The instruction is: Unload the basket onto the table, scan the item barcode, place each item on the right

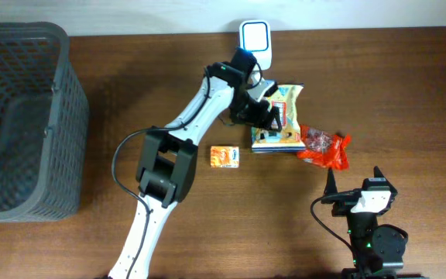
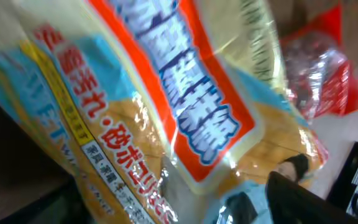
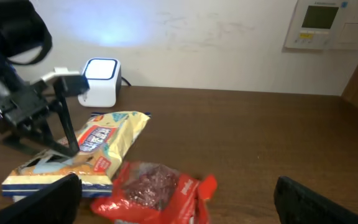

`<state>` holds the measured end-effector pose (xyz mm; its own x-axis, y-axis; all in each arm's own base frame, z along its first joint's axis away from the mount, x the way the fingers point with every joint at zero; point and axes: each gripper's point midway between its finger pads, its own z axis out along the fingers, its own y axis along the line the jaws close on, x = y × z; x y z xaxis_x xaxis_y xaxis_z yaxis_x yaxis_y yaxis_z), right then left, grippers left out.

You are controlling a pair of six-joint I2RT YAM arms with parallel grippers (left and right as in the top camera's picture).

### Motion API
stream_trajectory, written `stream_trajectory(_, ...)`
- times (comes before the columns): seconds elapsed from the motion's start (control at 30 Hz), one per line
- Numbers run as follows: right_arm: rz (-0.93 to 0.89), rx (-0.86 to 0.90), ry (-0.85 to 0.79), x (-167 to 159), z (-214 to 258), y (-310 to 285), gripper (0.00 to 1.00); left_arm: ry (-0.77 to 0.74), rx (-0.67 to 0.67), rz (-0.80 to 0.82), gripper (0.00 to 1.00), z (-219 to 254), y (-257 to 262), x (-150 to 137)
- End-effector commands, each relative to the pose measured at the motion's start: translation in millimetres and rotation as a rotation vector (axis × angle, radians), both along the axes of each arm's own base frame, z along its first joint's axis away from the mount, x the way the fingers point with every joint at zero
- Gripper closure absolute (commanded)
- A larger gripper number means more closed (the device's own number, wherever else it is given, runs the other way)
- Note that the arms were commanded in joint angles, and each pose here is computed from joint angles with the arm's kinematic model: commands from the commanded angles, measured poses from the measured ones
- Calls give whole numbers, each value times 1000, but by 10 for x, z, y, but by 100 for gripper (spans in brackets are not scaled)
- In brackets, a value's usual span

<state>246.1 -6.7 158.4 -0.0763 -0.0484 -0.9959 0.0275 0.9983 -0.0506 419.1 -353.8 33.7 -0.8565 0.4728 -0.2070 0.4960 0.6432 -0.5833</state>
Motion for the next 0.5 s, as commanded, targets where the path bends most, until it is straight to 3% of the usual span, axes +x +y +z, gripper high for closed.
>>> stream_trajectory(0.0, 4, 2, 10, 1, -43, 11, 2, 43, -20, -8, 28, -122, -49, -54)
stream_trajectory(0.07, 4, 2, 10, 1, -43, 11, 2, 41, -19, -7, 36, -123, -48, -50)
stream_trajectory(0.13, 4, 2, 10, 1, -43, 11, 2, 34, -17, -5, 63, -126, -41, -30)
stream_trajectory(0.23, 4, 2, 10, 1, -44, 11, 2, 31, -16, -3, 77, -123, -36, -21)
stream_trajectory(0.33, 4, 2, 10, 1, -43, 11, 2, 14, -25, -1, 98, -27, -41, 13)
stream_trajectory(0.47, 4, 2, 10, 1, -43, 11, 2, -55, 53, 21, 100, 205, 67, 123)
